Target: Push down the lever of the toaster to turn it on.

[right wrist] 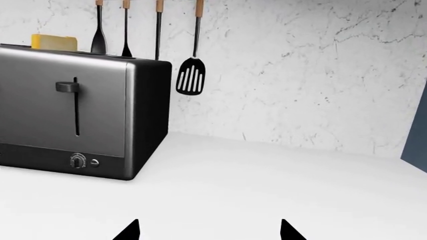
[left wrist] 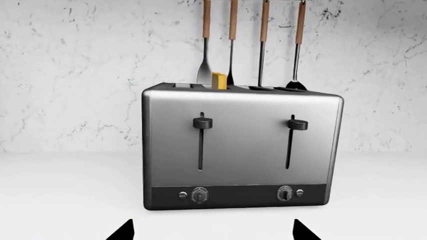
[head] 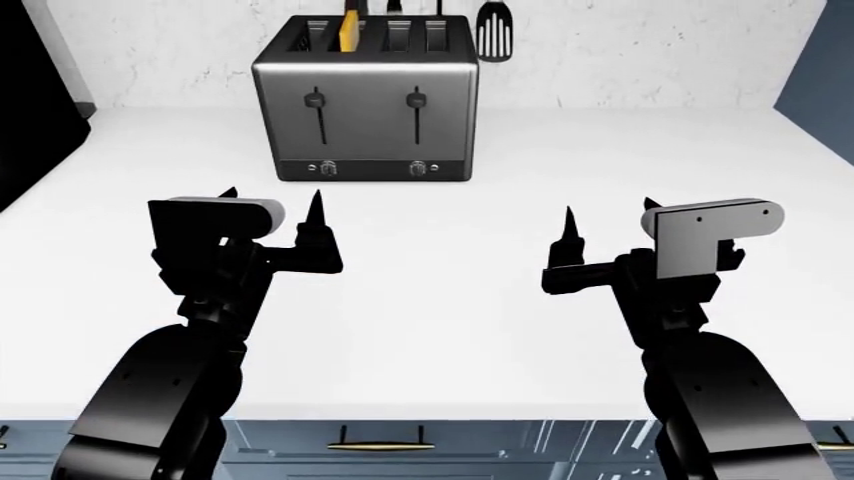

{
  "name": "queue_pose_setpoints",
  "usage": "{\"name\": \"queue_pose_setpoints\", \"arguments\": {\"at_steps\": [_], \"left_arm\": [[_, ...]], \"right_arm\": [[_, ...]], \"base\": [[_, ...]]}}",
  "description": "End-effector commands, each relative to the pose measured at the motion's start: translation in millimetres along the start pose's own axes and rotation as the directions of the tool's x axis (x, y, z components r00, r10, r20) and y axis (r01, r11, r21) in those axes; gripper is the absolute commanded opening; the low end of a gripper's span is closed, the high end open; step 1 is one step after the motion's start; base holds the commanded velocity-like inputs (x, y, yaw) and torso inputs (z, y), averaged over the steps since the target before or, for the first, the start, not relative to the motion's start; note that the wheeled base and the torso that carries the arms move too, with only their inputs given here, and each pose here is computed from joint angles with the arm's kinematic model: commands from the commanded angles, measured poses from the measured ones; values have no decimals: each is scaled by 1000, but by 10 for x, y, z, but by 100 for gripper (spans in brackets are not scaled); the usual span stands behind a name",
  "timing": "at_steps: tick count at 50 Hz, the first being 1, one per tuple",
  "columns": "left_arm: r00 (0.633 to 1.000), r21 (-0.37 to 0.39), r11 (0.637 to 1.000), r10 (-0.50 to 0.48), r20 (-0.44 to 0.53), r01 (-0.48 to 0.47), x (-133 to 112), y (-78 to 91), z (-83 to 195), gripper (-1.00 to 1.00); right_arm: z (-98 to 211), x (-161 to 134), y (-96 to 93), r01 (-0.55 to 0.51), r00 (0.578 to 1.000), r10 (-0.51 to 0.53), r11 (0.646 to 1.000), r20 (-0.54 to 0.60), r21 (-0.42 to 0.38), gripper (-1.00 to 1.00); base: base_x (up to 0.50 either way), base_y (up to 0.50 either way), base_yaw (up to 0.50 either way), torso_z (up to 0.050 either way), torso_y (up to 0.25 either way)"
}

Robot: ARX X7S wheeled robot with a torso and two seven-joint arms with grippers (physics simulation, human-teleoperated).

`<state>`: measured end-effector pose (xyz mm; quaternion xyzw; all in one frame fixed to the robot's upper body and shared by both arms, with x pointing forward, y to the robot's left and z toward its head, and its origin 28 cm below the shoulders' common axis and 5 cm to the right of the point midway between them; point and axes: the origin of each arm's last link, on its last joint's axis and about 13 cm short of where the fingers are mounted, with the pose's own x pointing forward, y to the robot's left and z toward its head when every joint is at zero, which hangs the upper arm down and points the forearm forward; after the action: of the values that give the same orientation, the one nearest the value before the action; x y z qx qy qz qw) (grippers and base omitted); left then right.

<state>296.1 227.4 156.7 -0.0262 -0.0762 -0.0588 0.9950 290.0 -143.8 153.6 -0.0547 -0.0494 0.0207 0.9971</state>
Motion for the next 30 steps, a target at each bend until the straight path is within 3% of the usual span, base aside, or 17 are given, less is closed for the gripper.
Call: {"name": "queue_pose_setpoints", "arguments": {"at_steps": [1, 24, 30], "left_arm": [[1000, -3, 1000, 5, 0, -5, 2, 13, -12, 100], [1000, 1, 1000, 5, -5, -5, 8, 14, -28, 100], [1000, -1, 1000, 4, -7, -4, 11, 9, -36, 100]], "right_arm": [[-1, 6, 6, -4, 1000, 4, 1000, -3, -3, 100], [-10, 31, 16, -8, 1000, 8, 1000, -4, 1, 100], [-10, 23, 7, -2, 1000, 2, 1000, 4, 5, 100]], "base": [[305, 0, 0, 0, 0], [304, 0, 0, 0, 1], [0, 0, 0, 0, 0]]}}
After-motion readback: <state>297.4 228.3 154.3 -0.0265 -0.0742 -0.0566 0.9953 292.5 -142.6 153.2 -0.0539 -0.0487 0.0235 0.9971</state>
